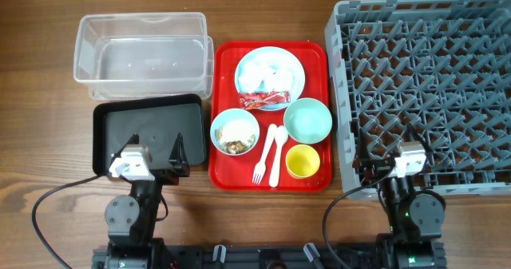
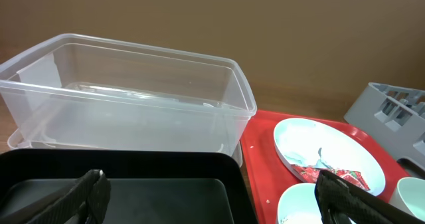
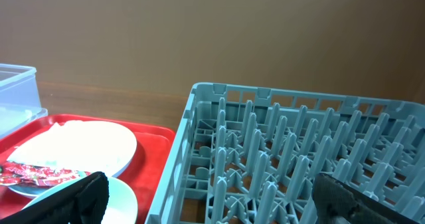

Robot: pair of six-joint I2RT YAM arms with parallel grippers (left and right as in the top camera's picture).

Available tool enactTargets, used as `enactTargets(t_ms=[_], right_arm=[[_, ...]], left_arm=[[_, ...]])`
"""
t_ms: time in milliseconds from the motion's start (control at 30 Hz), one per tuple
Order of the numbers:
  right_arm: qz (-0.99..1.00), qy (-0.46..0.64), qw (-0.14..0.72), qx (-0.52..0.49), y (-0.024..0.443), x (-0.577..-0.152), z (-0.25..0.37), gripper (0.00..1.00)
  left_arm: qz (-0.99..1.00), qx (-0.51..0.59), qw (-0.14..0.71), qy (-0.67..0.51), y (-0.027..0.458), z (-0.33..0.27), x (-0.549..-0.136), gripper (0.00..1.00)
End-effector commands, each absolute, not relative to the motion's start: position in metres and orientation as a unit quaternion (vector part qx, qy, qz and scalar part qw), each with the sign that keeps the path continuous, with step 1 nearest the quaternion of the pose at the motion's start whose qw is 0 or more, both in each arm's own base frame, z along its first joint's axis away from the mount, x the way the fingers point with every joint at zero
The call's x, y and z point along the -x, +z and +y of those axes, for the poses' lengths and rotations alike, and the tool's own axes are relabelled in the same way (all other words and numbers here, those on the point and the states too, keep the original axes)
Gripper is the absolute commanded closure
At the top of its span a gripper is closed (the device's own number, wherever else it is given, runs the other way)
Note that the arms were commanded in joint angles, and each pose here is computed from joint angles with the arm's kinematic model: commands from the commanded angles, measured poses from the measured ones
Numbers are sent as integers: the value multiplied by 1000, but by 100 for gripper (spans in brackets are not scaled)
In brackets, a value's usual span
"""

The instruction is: Sort waste into correct bins and load items into the dishwasher rack

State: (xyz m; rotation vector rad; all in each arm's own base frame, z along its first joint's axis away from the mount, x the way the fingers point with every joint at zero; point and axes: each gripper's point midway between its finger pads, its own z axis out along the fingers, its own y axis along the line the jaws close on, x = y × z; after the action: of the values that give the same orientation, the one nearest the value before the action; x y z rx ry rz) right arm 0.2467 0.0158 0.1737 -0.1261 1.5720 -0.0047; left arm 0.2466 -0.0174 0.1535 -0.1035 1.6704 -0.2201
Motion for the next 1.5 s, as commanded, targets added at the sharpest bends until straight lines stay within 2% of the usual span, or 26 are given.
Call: enactTargets(t_ms=[0,933,1100,1267,1467], right_arm=[[704,-3,709,47,176,-246,13,0],[705,1,708,51,175,-246,15,0],[708,51,704,1,174,-247,15,0],[737,65,672,-16,176,-245,15,0],[785,82,613,-20,208,-250,21,0]], left_arm=[[739,38,666,-94,152,-18,-246,0],[739,38,666,-95,152,-18,-246,0],[739,58,662,-112,151,-18,-247,0],[762,116,619,-153,133,-18,-249,0],[822,132,530,-163,136,-25,-251,0]])
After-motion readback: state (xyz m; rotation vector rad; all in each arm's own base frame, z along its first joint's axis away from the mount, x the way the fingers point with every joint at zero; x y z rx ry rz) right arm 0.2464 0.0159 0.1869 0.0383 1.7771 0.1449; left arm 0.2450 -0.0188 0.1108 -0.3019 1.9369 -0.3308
